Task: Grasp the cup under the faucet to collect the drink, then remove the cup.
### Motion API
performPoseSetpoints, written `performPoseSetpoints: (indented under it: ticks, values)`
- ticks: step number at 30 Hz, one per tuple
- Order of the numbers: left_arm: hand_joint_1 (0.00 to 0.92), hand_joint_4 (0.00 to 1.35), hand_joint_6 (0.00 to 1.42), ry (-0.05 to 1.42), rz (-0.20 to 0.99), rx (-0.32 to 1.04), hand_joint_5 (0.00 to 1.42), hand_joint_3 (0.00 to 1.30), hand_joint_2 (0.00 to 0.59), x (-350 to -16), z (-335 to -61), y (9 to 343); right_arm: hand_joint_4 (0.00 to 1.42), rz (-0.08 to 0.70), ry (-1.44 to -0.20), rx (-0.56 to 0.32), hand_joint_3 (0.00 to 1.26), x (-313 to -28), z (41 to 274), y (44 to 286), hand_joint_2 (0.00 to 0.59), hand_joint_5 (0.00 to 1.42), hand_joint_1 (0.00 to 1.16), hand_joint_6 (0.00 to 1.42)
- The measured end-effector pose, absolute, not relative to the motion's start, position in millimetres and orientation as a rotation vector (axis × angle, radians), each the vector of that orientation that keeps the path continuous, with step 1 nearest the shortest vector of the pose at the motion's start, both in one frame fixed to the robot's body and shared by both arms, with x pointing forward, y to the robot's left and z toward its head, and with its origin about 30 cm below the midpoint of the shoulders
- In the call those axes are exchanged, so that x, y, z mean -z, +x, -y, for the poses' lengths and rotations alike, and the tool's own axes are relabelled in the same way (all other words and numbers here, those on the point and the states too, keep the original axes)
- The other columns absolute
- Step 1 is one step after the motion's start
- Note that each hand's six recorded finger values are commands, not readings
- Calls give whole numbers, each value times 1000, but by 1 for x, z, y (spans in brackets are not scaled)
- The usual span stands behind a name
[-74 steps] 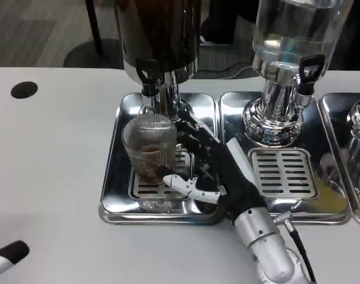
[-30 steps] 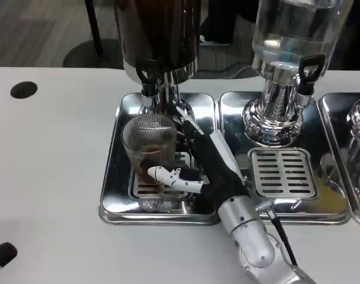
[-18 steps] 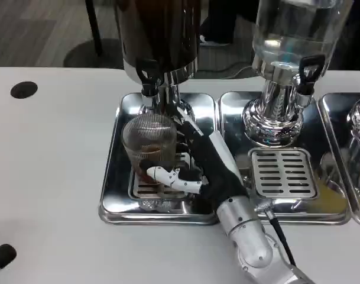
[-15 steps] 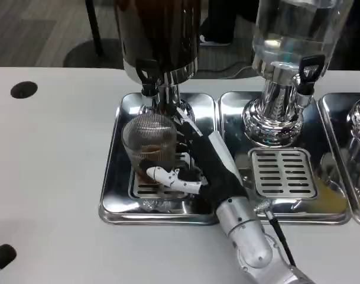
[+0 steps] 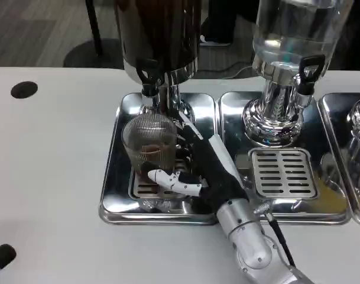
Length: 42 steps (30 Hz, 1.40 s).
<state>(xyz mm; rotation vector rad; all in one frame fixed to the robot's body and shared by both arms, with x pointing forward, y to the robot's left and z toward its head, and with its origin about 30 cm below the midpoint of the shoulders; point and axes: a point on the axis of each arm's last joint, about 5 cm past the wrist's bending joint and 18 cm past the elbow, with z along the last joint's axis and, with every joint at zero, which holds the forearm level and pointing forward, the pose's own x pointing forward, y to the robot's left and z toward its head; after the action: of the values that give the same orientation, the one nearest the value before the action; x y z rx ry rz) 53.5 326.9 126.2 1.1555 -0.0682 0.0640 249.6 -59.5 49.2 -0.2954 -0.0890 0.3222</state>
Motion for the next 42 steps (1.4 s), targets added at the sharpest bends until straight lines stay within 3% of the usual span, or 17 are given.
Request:
performPoseSetpoints:
  ticks: [42]
  values:
    - [0, 0, 0, 1144, 95, -79, 0, 0, 10, -128, -327, 59, 283, 87, -287, -292, 227, -50, 60, 251, 189, 345, 862, 290]
